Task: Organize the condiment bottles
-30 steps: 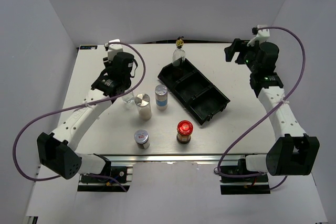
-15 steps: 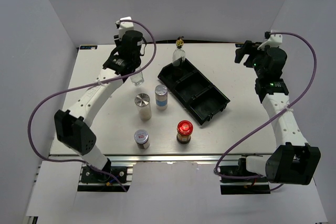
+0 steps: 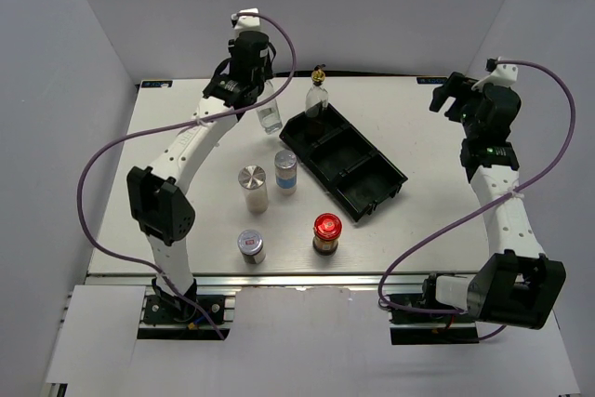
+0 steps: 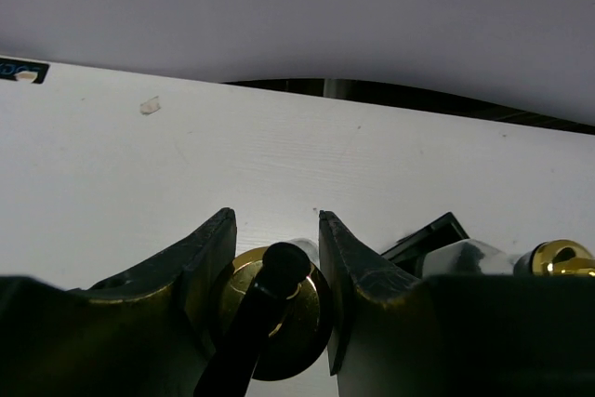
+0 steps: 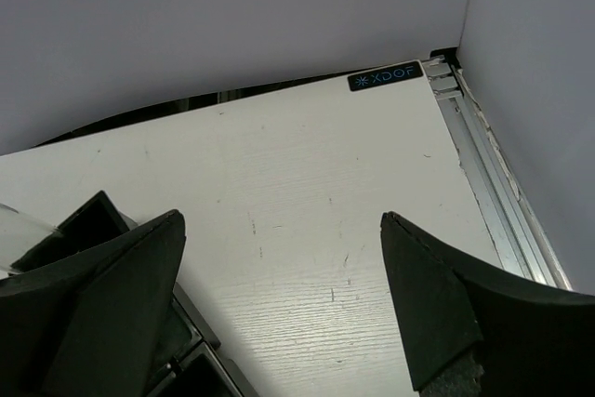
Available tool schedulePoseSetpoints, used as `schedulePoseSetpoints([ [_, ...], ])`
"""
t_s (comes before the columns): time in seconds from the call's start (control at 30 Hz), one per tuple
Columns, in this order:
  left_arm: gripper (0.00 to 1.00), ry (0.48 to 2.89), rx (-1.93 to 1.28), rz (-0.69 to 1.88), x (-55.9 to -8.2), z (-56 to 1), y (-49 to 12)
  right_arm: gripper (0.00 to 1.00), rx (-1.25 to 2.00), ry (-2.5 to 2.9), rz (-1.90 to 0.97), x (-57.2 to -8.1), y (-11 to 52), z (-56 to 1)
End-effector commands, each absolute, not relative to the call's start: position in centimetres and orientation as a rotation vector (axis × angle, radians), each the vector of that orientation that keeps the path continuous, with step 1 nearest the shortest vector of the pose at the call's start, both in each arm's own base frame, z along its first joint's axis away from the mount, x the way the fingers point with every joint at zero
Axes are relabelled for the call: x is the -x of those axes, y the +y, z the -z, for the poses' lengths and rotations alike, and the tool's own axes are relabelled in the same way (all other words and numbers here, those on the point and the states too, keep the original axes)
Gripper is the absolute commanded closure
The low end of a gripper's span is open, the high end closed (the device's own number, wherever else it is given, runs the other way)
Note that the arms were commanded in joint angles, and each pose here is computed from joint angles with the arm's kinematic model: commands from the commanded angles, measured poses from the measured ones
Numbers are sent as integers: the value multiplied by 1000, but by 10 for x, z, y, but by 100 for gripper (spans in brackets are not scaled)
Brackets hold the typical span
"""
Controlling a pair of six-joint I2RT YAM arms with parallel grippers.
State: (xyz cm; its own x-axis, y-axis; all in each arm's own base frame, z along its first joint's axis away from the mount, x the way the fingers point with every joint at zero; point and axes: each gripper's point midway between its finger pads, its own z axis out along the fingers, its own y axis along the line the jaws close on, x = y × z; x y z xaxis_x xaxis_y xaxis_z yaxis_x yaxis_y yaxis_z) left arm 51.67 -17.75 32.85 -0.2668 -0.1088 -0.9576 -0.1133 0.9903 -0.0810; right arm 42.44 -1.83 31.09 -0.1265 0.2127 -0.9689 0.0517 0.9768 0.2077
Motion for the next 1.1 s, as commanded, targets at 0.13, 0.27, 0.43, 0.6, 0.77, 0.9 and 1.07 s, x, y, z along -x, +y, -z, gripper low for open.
schedulePoseSetpoints([
  [0.13,100,1693,149,222,-529,-393,-212,11,-227,1665,-148,-424,-30,-314],
  [0.27,100,1697,108,276,-532,-390,-229,11,-236,1669,-153,-425,-34,-312],
  [0.43,100,1714,80,294,-532,-385,-244,11,-242,1677,-164,-426,-35,-308],
  [0.6,100,1720,58,309,-525,-386,-254,11,-250,1679,-173,-426,-36,-306],
  [0.77,100,1705,60,290,-516,-393,-258,11,-253,1681,-178,-426,-37,-305],
  [0.9,100,1693,66,270,-517,-391,-266,11,-253,1681,-184,-425,-37,-305],
  [1.07,100,1704,87,246,-527,-381,-269,11,-257,1674,-181,-424,-39,-306],
])
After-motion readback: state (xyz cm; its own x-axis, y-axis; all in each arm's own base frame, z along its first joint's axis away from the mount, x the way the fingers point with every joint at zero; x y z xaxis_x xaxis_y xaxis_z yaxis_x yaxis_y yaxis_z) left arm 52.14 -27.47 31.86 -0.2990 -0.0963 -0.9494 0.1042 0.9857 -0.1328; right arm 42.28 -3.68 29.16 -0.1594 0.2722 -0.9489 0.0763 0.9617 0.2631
